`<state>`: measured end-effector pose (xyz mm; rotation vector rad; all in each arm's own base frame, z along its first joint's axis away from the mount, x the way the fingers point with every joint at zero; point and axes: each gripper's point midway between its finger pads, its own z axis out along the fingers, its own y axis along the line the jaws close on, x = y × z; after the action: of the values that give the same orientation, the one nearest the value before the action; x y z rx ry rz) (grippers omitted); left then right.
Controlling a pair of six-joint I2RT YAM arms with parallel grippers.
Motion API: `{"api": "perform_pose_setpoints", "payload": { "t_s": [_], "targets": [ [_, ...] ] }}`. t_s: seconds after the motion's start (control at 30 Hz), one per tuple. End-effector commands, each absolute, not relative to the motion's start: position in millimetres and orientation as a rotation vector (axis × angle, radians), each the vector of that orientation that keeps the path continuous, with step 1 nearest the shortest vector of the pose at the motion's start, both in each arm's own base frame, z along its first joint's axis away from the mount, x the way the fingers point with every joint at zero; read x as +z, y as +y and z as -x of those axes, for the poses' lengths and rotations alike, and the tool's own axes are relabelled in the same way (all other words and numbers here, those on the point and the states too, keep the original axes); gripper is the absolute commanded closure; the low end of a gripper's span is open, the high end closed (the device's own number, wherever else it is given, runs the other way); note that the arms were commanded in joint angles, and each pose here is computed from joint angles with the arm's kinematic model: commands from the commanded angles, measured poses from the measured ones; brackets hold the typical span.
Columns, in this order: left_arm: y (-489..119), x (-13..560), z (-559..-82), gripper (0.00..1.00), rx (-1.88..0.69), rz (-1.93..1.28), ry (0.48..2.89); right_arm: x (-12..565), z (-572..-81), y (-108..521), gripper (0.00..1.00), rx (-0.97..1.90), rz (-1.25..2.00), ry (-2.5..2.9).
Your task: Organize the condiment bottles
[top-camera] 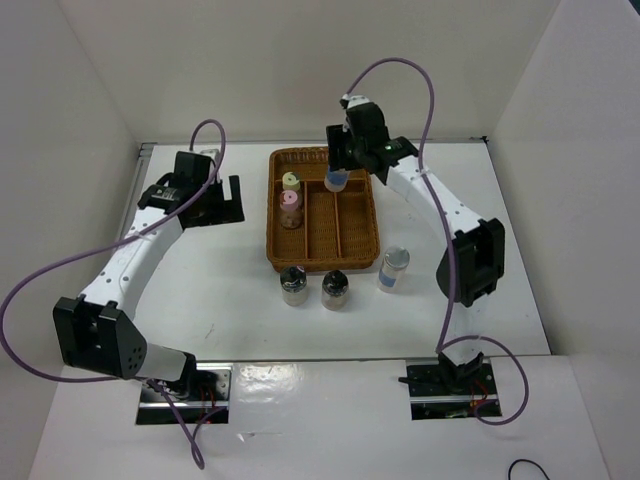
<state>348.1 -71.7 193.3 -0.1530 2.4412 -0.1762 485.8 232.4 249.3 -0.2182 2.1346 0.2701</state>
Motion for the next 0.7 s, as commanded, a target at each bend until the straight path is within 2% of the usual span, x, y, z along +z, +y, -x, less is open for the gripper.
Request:
{"api": "perform_pose_setpoints", "payload": {
  "t_s": [0.0, 0.67],
  "targets": [
    [-70, 211, -350, 0.00, -0.223, 0.177, 2.368, 273, -500, 243, 0.57, 0.305, 0.230, 2.065],
    [-61, 198, -347, 0.00, -0.214, 0.173, 2.393, 208, -520, 285, 0.56, 0.330, 0.305, 2.151]
  ]
}}
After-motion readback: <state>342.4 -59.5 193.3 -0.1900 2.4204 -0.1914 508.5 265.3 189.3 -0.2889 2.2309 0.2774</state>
